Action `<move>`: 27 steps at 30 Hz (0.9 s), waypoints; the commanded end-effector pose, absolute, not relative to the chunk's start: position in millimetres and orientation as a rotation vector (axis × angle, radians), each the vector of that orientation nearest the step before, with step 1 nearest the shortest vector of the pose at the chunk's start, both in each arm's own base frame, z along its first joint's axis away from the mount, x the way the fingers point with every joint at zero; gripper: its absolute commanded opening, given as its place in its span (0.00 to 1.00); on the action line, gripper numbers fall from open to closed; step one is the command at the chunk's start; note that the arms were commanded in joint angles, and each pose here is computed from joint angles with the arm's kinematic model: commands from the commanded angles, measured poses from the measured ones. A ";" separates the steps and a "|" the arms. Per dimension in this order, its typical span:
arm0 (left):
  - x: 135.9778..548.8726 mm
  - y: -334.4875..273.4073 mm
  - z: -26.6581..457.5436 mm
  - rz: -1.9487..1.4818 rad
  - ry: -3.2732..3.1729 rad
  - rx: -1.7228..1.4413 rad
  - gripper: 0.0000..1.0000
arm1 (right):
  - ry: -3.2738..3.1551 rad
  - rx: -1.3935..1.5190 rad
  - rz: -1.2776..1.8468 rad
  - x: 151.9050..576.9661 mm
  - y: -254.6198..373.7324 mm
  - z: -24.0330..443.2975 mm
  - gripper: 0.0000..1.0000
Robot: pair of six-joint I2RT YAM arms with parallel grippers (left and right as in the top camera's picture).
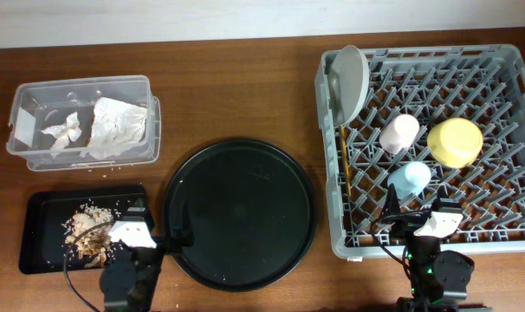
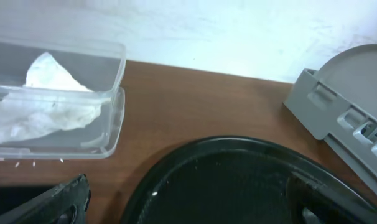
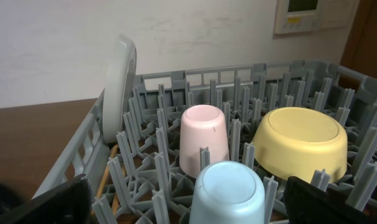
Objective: Sort waste into correct bins and load items into the dishwasher rack
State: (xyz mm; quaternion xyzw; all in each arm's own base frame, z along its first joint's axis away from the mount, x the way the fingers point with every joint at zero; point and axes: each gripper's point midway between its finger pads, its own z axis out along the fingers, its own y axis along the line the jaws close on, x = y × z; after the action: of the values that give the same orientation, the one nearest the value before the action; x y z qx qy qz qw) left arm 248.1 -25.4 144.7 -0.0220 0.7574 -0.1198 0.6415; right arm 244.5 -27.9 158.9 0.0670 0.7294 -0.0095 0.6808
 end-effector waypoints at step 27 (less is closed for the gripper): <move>245.8 -8.0 157.8 -0.010 1.642 0.073 0.99 | 1.639 0.166 -0.024 244.2 -30.2 156.1 0.99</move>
State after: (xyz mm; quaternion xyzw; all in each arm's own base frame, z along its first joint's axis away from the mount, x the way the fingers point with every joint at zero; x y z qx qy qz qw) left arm 245.8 -8.4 159.2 0.0267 0.7330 -0.0122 0.6796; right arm 244.5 -27.8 158.8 0.0669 0.7295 -0.0094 0.6806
